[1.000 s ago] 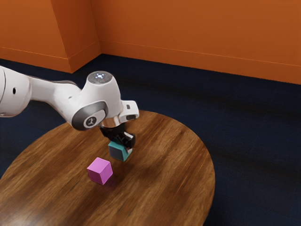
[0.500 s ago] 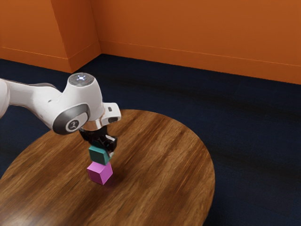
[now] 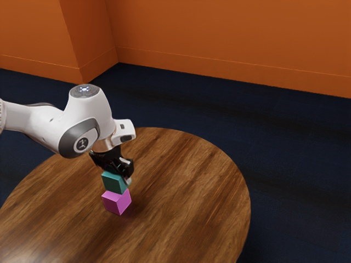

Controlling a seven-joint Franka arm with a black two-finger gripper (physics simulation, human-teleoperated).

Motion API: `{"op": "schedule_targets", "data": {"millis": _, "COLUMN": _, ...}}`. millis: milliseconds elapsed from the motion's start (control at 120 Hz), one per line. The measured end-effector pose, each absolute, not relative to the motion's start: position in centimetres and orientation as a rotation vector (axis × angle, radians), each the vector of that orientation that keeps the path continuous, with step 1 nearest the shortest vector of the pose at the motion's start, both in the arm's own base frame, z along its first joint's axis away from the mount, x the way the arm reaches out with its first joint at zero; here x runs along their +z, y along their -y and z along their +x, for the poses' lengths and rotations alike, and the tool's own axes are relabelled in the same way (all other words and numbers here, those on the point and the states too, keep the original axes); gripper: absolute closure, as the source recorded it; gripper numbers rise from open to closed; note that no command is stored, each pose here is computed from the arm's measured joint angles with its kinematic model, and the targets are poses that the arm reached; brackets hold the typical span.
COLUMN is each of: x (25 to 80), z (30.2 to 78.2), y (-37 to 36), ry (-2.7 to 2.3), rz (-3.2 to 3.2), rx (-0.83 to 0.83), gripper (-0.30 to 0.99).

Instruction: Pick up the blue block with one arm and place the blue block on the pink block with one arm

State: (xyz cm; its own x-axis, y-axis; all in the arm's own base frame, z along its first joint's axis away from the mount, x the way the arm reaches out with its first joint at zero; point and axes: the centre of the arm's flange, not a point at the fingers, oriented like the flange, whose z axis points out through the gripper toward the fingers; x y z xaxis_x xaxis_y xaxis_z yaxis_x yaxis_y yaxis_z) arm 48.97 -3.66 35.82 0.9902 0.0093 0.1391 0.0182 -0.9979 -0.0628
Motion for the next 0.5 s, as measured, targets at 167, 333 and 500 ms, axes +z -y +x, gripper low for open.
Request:
{"op": "schedule_targets", "data": {"millis": 167, "x": 35.7, "z": 48.5, "y": 3.5, "ry": -0.049, "rz": -3.070, "rx": -0.181, "gripper": 0.32}}
{"op": "schedule_targets", "data": {"millis": 333, "x": 35.6, "z": 47.8, "y": 3.4, "ry": -0.099, "rz": -3.067, "rx": -0.161, "gripper": 0.32}}
{"op": "schedule_targets", "data": {"millis": 500, "x": 35.6, "z": 47.8, "y": 3.4, "ry": -0.140, "rz": -3.069, "rx": -0.155, "gripper": 0.32}}
